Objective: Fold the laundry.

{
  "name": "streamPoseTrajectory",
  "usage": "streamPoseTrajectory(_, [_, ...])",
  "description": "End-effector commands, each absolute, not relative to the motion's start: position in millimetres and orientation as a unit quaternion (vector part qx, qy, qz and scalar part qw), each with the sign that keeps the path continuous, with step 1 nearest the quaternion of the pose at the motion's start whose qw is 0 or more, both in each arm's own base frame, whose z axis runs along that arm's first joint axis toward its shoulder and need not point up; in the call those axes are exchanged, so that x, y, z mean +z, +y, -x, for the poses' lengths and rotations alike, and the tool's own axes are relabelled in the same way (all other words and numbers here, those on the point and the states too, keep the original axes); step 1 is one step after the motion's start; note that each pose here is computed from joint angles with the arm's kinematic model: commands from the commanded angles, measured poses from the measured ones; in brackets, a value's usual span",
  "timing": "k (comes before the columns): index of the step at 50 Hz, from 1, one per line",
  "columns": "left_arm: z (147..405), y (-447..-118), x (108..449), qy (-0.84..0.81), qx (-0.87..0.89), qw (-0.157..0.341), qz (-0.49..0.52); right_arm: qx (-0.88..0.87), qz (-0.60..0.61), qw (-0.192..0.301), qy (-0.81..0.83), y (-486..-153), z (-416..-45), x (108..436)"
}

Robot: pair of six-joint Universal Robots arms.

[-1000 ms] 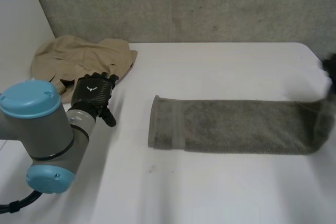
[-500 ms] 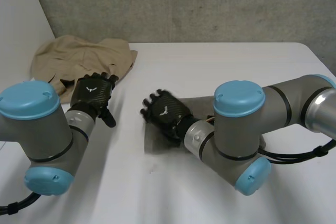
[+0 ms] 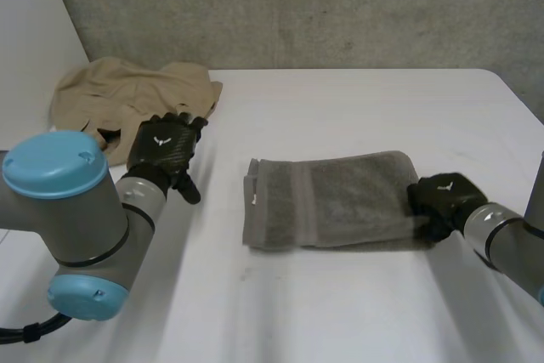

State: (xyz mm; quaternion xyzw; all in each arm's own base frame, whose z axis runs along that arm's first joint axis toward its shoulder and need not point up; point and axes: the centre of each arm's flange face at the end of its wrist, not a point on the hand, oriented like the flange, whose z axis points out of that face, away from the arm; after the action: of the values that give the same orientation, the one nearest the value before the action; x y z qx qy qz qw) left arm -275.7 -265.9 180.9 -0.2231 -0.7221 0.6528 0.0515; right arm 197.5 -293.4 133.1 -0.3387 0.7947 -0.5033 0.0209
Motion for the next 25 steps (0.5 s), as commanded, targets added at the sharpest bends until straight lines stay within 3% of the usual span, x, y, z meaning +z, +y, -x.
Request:
streamPoseTrajectory(1, [283.9,-257.9,219.2,-0.686,0.69,0.068,0.219,-0.6,0.356,-0.03,0.715,-310.2,-231.6,180.3])
streamPoseTrajectory(5, [285.0,-260.4,242.7,-0.664,0.715,0.073,0.208,-0.622,0.413,0.022,0.664,-280.7,-291.9,204.9])
streamPoseTrajectory(9, [286.5,-266.0,257.3,-0.65,0.73,0.077,0.197,-0.607,0.468,0.068,0.639,-247.6,-335.9,197.5])
streamPoseTrajectory(11, [287.4,-267.9,262.5,-0.648,0.733,0.082,0.19,-0.591,0.52,0.1,0.608,-211.3,-369.6,186.0])
streamPoseTrajectory(14, [289.4,-269.1,264.0,-0.651,0.73,0.09,0.186,-0.581,0.55,0.112,0.589,-190.6,-385.4,176.9])
streamPoseTrajectory(20, [296.8,-276.8,250.9,-0.675,0.708,0.118,0.169,-0.584,0.495,0.133,0.63,-205.0,-374.5,185.0])
streamPoseTrajectory(25, [327.7,-261.1,234.5,-0.691,0.678,0.159,0.194,-0.6,0.333,0.155,0.711,-270.9,-323.4,210.1])
